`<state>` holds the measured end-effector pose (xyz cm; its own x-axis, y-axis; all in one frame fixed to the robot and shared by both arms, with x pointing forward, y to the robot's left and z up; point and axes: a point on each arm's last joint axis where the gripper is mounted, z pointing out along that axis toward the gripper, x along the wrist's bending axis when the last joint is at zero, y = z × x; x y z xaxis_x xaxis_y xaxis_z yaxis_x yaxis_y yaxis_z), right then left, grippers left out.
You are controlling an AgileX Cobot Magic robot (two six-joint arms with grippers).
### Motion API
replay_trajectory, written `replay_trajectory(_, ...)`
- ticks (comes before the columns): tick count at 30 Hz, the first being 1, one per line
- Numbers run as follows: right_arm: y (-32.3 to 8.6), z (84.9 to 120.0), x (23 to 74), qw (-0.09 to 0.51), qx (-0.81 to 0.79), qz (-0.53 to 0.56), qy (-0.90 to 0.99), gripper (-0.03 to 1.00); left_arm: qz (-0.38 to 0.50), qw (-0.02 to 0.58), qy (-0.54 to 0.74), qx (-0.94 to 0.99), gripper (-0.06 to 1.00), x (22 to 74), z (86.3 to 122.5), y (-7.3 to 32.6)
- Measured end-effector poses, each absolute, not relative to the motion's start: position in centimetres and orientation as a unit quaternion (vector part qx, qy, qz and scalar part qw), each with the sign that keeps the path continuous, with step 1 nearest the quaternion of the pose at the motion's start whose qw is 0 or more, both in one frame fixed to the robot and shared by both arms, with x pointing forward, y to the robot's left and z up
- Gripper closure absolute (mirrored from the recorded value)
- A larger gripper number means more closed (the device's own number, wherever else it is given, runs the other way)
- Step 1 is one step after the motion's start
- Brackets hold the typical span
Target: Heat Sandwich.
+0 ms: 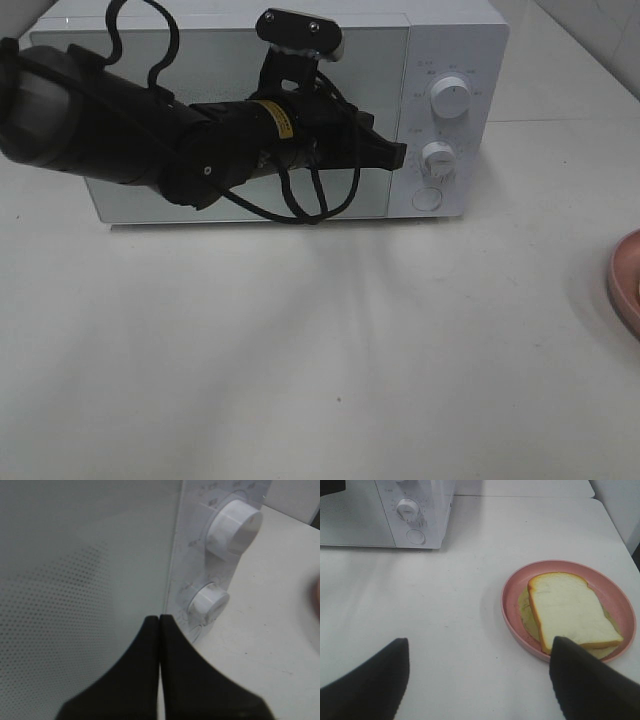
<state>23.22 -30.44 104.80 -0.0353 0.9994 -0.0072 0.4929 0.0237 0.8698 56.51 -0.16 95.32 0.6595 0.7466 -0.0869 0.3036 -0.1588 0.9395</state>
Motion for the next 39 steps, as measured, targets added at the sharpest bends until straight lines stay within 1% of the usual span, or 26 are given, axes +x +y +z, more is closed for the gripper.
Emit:
replay_trajectory(10, -30.4, 104.8, 23.2, 0.352, 0.599, 0.36, 0.623, 0.22, 0.189, 0.528, 0.354, 0.749, 0.94, 52.8, 95.8, 1.6)
replay_trajectory(11, -30.4, 104.8, 23.2, 0.352, 0.599, 0.36, 0.623, 0.22, 0.185, 0.526, 0.355, 0.75, 0.93, 52.3, 95.9, 1.8)
replay_trajectory(12, -30.4, 104.8, 23.2, 0.352, 0.599, 0.36, 0.623, 0.22, 0.182, 0.522, 0.358, 0.752, 0.9, 52.0, 95.9, 2.0)
replay_trajectory(13, -30.4, 104.8, 23.2, 0.352, 0.599, 0.36, 0.623, 0.22, 0.182, 0.522, 0.358, 0.752, 0.9, 52.0, 95.9, 2.0)
replay_trajectory(15, -30.4, 104.8, 23.2, 0.352, 0.599, 0.36, 0.623, 0.22, 0.169, 0.505, 0.371, 0.761, 0.61, 51.2, 96.1, 2.7)
replay_trajectory(16, -30.4, 104.8, 23.2, 0.352, 0.599, 0.36, 0.623, 0.22, 0.164, 0.498, 0.378, 0.763, 0.44, 50.9, 96.3, 2.9)
replay_trajectory(17, -30.4, 104.8, 23.2, 0.352, 0.599, 0.36, 0.623, 0.22, 0.164, 0.498, 0.378, 0.763, 0.44, 50.9, 96.3, 2.9)
replay_trajectory(18, -30.4, 104.8, 23.2, 0.352, 0.599, 0.36, 0.623, 0.22, 0.155, 0.483, 0.39, 0.768, 0.15, 50.6, 96.6, 3.3)
replay_trajectory(19, -30.4, 104.8, 23.2, 0.352, 0.599, 0.36, 0.623, 0.22, 0.152, 0.477, 0.393, 0.772, 0.07, 50.5, 96.8, 3.4)
replay_trajectory(20, -30.4, 104.8, 23.2, 0.352, 0.599, 0.36, 0.623, 0.22, 0.15, 0.471, 0.395, 0.774, 0.04, 50.3, 97.0, 3.6)
replay_trajectory(21, -30.4, 104.8, 23.2, 0.352, 0.599, 0.36, 0.623, 0.22, 0.15, 0.471, 0.395, 0.774, 0.04, 50.3, 97.0, 3.6)
replay_trajectory(22, -30.4, 104.8, 23.2, 0.352, 0.599, 0.36, 0.623, 0.22, 0.145, 0.457, 0.4, 0.781, 0.0, 50.1, 97.3, 3.8)
replay_trajectory(24, -30.4, 104.8, 23.2, 0.352, 0.599, 0.36, 0.623, 0.22, 0.139, 0.438, 0.405, 0.79, -0.01, 49.8, 97.4, 4.2)
replay_trajectory(25, -30.4, 104.8, 23.2, 0.352, 0.599, 0.36, 0.623, 0.22, 0.131, 0.411, 0.412, 0.803, -0.02, 49.4, 97.4, 4.5)
replay_trajectory(27, -30.4, 104.8, 23.2, 0.352, 0.599, 0.36, 0.623, 0.22, 0.128, 0.403, 0.414, 0.806, -0.02, 49.2, 97.5, 4.7)
replay_trajectory(29, -30.4, 104.8, 23.2, 0.352, 0.599, 0.36, 0.623, 0.22, 0.12, 0.377, 0.42, 0.817, -0.02, 48.7, 97.8, 5.2)
replay_trajectory(30, -30.4, 104.8, 23.2, 0.352, 0.599, 0.36, 0.623, 0.22, 0.113, 0.354, 0.425, 0.825, -0.02, 48.3, 98.1, 5.7)
replay_trajectory(31, -30.4, 104.8, 23.2, 0.352, 0.599, 0.36, 0.623, 0.22, 0.113, 0.354, 0.425, 0.825, -0.02, 48.3, 98.1, 5.7)
replay_trajectory(33, -30.4, 104.8, 23.2, 0.352, 0.599, 0.36, 0.623, 0.22, 0.105, 0.329, 0.432, 0.833, -0.02, 47.8, 98.4, 6.3)
replay_trajectory(34, -30.4, 104.8, 23.2, 0.352, 0.599, 0.36, 0.623, 0.22, 0.101, 0.309, 0.44, 0.837, -0.02, 47.6, 98.8, 7.0)
replay_trajectory(35, -30.4, 104.8, 23.2, 0.352, 0.599, 0.36, 0.623, 0.22, 0.101, 0.309, 0.44, 0.837, -0.02, 47.6, 98.8, 7.0)
replay_trajectory(39, -30.4, 104.8, 23.2, 0.352, 0.599, 0.36, 0.623, 0.22, 0.094, 0.262, 0.471, 0.837, -0.02, 47.6, 99.7, 9.4)
